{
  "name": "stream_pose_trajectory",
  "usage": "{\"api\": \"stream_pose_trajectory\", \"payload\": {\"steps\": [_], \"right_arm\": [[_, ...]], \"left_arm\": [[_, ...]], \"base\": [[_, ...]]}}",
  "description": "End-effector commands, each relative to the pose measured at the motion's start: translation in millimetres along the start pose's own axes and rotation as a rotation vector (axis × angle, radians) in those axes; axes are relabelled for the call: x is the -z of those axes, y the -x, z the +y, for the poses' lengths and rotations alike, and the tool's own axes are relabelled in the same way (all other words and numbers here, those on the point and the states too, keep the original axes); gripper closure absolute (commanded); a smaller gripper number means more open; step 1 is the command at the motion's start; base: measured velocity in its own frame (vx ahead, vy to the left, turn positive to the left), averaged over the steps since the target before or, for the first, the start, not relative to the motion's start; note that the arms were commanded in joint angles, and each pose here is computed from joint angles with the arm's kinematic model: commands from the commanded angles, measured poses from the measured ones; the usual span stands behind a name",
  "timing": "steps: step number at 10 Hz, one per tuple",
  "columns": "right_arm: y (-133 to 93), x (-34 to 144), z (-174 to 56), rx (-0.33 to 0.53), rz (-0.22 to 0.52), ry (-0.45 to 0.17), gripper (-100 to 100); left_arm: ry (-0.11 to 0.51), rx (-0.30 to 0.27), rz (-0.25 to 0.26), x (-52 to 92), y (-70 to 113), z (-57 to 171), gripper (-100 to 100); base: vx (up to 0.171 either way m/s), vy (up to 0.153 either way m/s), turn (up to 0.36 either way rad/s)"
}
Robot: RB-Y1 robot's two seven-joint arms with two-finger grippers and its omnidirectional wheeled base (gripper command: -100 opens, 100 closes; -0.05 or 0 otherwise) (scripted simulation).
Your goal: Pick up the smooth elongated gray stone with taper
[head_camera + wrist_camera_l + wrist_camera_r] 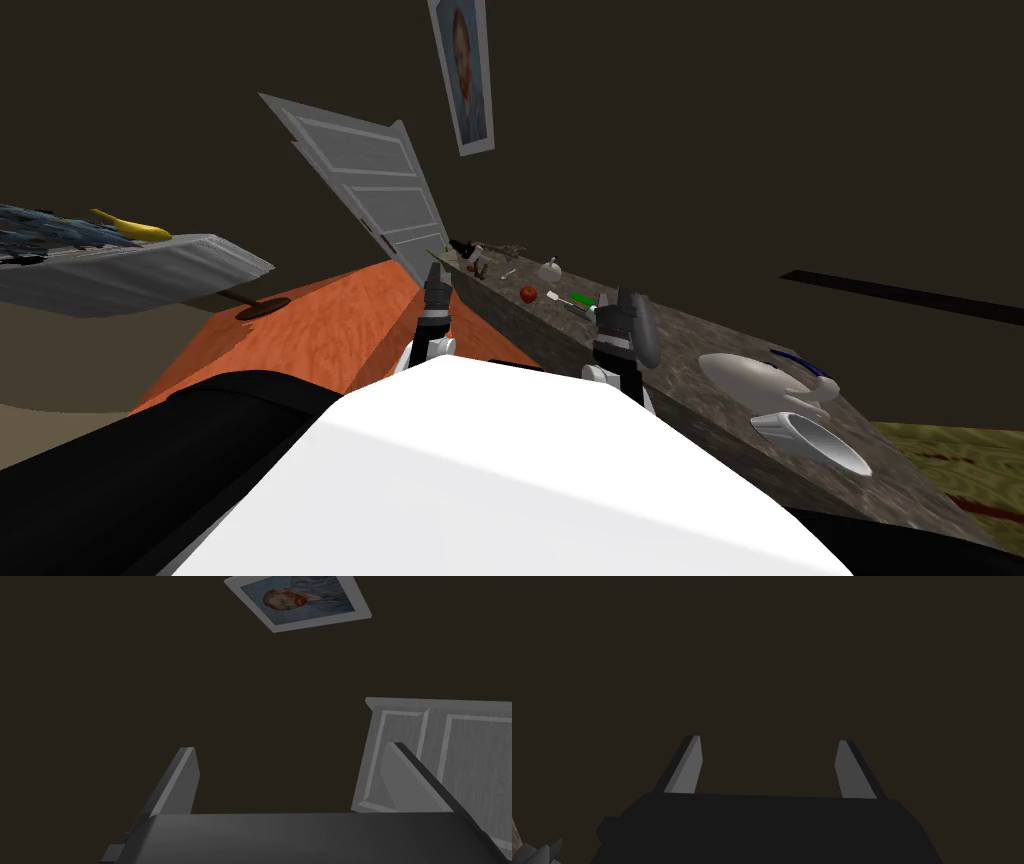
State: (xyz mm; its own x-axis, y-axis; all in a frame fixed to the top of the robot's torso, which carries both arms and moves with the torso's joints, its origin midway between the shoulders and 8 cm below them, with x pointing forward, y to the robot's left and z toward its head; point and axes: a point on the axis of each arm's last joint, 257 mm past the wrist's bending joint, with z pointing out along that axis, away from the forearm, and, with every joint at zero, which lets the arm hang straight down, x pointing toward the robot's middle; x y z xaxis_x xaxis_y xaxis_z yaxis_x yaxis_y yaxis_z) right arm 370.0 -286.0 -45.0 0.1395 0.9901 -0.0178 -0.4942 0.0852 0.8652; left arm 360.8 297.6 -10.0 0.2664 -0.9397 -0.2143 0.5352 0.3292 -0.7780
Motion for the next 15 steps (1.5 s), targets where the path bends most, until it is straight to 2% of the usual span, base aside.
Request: {"api": "stream_pose_trajectory", "payload": {"steps": [1,5,6,8,9,11,12,13,14,15], "right_arm": [[-6,3.5,-8,0.052,0.051,-0.015,-100],[-20,19.0,-36,0.199,0.188,-0.064,-100],[-20,19.3,-36,0.204,0.197,-0.064,-100],[-28,33.3,-57,0.295,0.286,-0.098,-100],[-28,33.8,-57,0.304,0.3,-0.098,-100],[-35,53.3,-82,0.398,0.4,-0.136,-100],[-35,54.2,-82,0.41,0.419,-0.136,-100],[-37,66.1,-95,0.456,0.471,-0.156,-100],[-37,66.7,-96,0.464,0.484,-0.156,-100],[-38,80.2,-109,0.508,0.538,-0.177,-100]], "left_arm": [[0.0,0.0,0.0,0.0,0.0,0,0],[0.0,0.001,0.0,-0.1,-0.1,0,0],[0.0,0.001,0.0,-0.1,-0.1,0,0],[0.0,0.0,0.0,-0.1,-0.1,0,0],[0.0,0.0,0.0,-0.1,-0.1,0,0],[0.0,0.0,0.0,-0.1,-0.1,0,0],[0.0,0.0,0.0,-0.1,-0.1,0,0],[0.0,0.0,0.0,-0.1,-0.1,0,0],[0.0,0.0,0.0,-0.1,-0.1,0,0],[0.0,0.0,0.0,0.0,0.0,0,0]], "base": [[-0.068,0.039,0.02],[-0.187,0.139,0.021],[-0.145,0.077,0.013],[-0.139,0.103,0.054],[-0.103,0.088,0.015],[-0.112,0.121,0.073],[-0.108,0.092,0.019],[-0.099,0.073,0.058],[-0.073,0.061,0.045],[-0.067,0.074,0.085]]}}
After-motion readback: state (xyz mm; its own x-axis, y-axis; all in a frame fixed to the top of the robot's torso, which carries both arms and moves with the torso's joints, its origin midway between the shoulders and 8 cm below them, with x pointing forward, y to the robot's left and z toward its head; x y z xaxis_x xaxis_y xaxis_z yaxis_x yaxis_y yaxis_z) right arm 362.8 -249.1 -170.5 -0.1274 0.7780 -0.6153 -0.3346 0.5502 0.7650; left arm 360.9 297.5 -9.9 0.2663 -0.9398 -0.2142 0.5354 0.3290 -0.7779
